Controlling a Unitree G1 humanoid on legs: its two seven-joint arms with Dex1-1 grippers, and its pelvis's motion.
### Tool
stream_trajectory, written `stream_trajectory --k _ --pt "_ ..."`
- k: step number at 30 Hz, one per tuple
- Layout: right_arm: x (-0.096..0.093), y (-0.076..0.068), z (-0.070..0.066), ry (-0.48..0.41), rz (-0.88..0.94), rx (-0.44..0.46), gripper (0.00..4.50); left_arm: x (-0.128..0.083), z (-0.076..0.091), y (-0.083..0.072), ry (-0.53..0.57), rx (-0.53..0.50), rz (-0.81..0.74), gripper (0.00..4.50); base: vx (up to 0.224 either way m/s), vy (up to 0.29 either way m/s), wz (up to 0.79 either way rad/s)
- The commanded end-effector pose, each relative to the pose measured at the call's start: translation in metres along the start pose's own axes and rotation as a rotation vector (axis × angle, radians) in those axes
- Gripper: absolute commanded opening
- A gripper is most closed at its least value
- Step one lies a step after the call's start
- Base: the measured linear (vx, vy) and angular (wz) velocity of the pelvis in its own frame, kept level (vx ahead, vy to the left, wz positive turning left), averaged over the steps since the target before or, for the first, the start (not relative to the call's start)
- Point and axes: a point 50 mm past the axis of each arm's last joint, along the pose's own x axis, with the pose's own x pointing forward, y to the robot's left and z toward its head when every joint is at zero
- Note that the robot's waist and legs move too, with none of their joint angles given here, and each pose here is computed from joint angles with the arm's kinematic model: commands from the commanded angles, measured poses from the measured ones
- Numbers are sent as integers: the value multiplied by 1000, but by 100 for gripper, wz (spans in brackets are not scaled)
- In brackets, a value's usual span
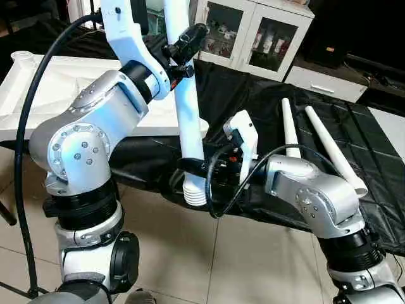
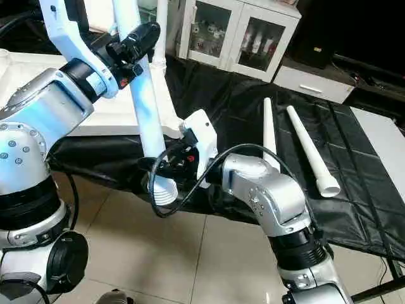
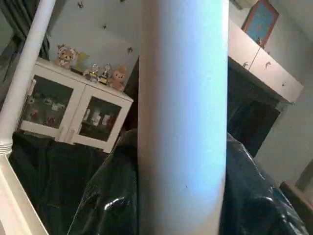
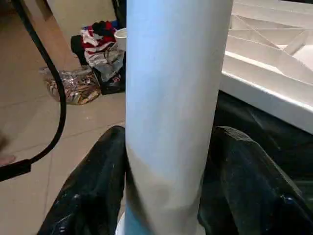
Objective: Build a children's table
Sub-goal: Pick table leg
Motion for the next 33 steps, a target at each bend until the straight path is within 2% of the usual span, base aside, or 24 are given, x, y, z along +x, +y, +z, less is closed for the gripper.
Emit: stream_trajectory --k 1,7,17,18,23,25,28,29,31,33 --pt "-5 -2 4 -26 -10 -3 246 1 1 -8 -6 4 -44 164 0 0 0" --pt "-7 0 4 -37 32 30 194 1 1 -9 -11 -13 -56 164 0 0 0" --pt "-9 -2 4 -48 32 44 184 1 0 -10 -2 -11 -69 164 0 0 0" --pt "-10 -2 5 -51 33 47 184 1 -1 -10 2 -19 -86 220 0 0 0" --pt "-16 -3 10 -88 60 59 184 -5 -7 -11 54 -22 -179 243 0 0 0" --pt "-20 -3 15 -118 86 63 184 -7 -7 -13 61 -35 -230 268 0 0 0" --pt "-28 -1 22 -172 141 84 184 -14 -8 -15 94 -30 -319 279 0 0 0" --pt "-28 -1 22 -172 141 84 184 -14 -8 -15 94 -30 -319 312 0 0 0" --pt "-39 1 27 -215 222 117 184 -21 -10 -20 147 -71 -444 319 0 0 0" --pt "-48 4 25 -219 295 141 184 -24 -9 -22 166 -107 -507 323 0 0 0"
